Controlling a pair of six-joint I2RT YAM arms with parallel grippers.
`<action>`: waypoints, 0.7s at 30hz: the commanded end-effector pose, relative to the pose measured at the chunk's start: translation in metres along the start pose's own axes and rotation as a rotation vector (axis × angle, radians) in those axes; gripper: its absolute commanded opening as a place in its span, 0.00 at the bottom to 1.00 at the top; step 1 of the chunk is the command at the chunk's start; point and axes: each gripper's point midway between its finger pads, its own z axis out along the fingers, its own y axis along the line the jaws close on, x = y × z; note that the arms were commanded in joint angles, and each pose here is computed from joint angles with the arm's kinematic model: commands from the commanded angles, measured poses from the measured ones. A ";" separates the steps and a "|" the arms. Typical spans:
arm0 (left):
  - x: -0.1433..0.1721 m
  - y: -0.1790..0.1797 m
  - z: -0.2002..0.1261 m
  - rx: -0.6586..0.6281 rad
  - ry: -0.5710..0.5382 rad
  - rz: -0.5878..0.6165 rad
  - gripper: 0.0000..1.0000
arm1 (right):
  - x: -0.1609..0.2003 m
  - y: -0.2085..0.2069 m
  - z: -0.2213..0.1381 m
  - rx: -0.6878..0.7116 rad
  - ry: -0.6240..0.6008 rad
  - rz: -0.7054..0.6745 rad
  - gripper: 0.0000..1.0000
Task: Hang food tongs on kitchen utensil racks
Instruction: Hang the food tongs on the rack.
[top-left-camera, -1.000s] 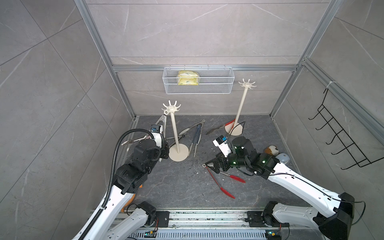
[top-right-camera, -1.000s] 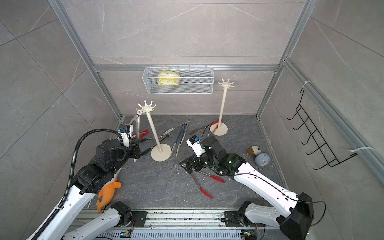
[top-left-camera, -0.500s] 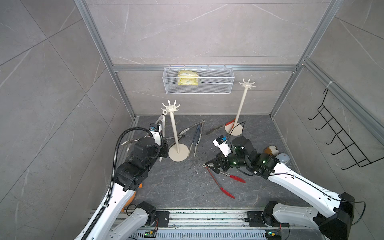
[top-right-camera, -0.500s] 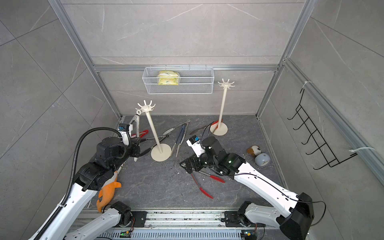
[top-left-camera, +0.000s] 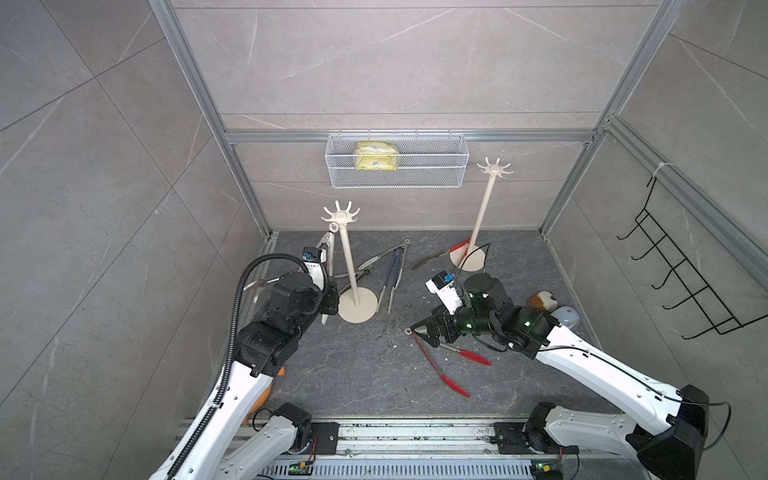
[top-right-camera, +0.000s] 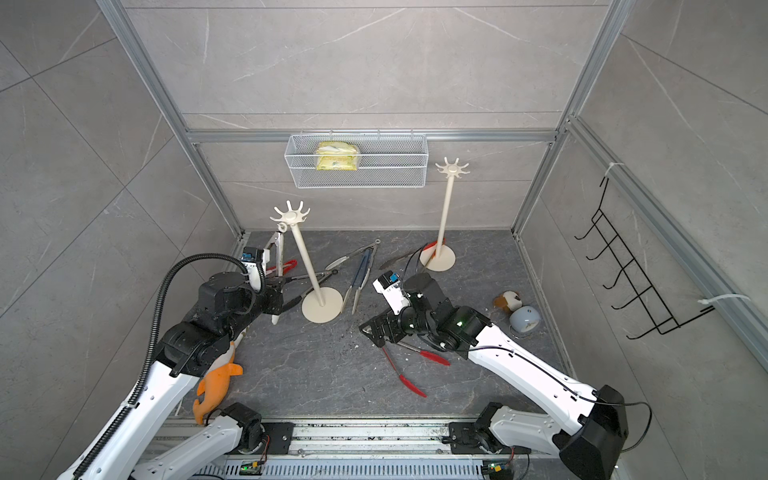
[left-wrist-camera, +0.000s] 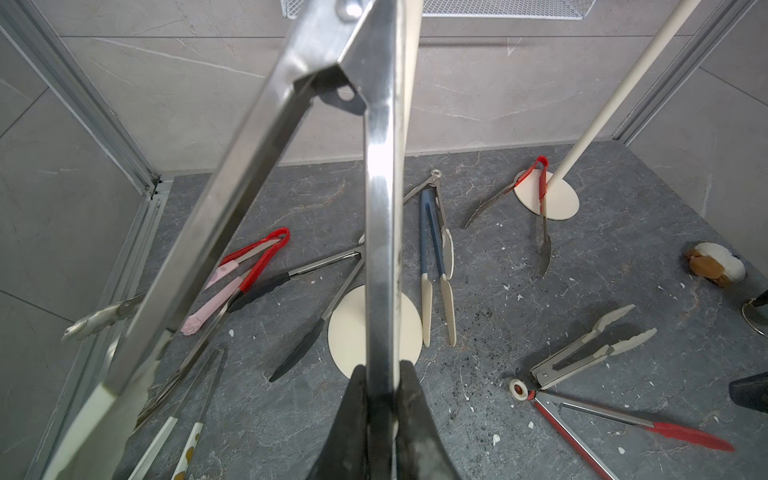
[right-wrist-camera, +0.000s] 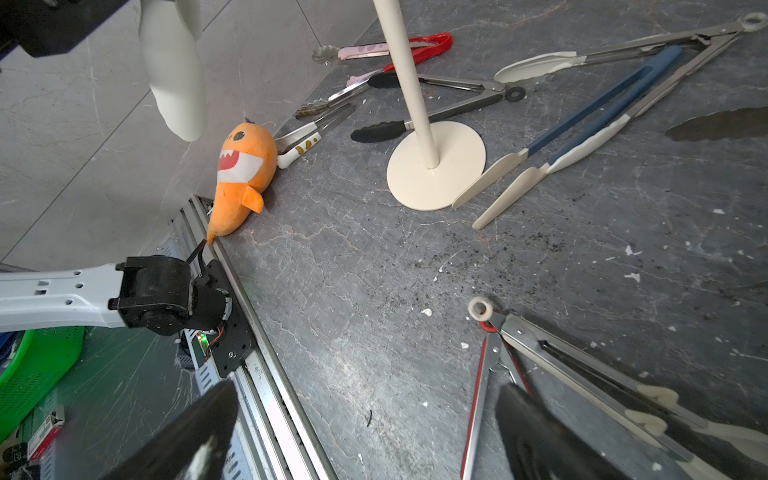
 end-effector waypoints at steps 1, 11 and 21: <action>-0.013 0.002 -0.010 0.005 -0.065 -0.035 0.30 | -0.002 0.001 -0.001 -0.009 -0.010 0.004 0.99; -0.013 0.010 -0.016 -0.010 -0.072 -0.049 0.59 | -0.002 0.000 0.000 -0.006 -0.004 -0.001 0.99; -0.017 0.028 -0.023 -0.047 -0.075 -0.063 0.73 | 0.000 -0.001 0.002 -0.004 -0.001 0.000 0.99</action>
